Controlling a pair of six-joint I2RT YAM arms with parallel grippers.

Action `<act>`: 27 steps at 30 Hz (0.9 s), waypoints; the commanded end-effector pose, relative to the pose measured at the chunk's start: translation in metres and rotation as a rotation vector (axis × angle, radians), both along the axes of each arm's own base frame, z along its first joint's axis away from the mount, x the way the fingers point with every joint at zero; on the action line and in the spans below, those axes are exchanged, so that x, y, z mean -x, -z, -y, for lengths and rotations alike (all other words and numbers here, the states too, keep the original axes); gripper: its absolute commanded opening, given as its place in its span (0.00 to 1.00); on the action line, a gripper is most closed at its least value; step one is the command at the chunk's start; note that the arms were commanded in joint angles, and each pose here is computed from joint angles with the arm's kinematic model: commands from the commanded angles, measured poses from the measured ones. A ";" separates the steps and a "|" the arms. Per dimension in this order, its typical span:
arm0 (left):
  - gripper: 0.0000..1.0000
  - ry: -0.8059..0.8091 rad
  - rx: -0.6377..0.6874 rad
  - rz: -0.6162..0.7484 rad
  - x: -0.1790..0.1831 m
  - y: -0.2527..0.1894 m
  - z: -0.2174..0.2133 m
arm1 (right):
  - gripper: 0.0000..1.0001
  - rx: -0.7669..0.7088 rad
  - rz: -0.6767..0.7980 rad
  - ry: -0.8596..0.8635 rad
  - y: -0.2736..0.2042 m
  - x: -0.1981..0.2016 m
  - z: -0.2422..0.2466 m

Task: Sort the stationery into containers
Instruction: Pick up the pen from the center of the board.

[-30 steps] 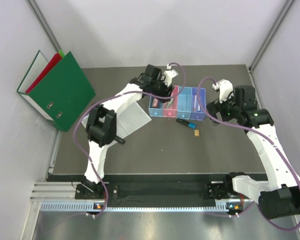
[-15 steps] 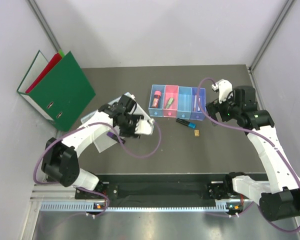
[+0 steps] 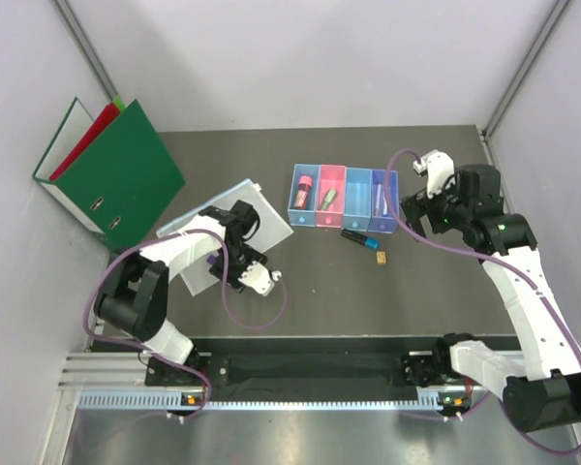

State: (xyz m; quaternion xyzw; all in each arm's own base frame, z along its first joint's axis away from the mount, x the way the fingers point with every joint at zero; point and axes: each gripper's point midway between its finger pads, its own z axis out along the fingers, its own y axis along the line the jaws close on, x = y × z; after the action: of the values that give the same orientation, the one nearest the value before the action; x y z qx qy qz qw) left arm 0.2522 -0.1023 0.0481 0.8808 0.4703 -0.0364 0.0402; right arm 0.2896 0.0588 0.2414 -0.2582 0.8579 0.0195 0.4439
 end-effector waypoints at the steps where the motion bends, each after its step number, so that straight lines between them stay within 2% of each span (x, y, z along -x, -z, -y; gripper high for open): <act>1: 0.66 0.121 -0.026 -0.022 -0.003 0.009 -0.012 | 0.99 0.005 0.054 -0.017 -0.021 -0.005 -0.004; 8: 0.64 0.078 -0.017 -0.059 -0.013 0.024 -0.020 | 0.99 0.016 0.051 -0.013 -0.022 -0.016 -0.004; 14: 0.59 0.038 0.015 -0.023 -0.010 0.042 -0.024 | 0.99 0.013 0.045 -0.008 -0.021 -0.022 -0.005; 18: 0.45 0.000 0.026 -0.011 -0.009 0.051 -0.025 | 0.99 0.009 0.040 -0.007 -0.020 -0.022 -0.006; 19: 0.36 -0.006 0.029 -0.004 -0.011 0.052 -0.025 | 0.99 0.009 0.040 -0.008 -0.020 -0.022 -0.006; 24: 0.17 -0.021 0.025 -0.010 -0.004 0.059 -0.028 | 1.00 0.008 0.046 -0.004 -0.022 -0.022 -0.006; 27: 0.00 -0.033 0.023 -0.008 -0.003 0.056 -0.029 | 0.99 0.005 0.048 -0.004 -0.024 -0.022 -0.006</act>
State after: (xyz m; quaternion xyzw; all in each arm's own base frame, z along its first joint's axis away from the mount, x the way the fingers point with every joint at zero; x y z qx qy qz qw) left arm 0.2639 -0.0718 0.0145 0.8759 0.4799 -0.0211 0.0445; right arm 0.3025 0.0577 0.2347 -0.2600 0.8680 0.0125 0.4228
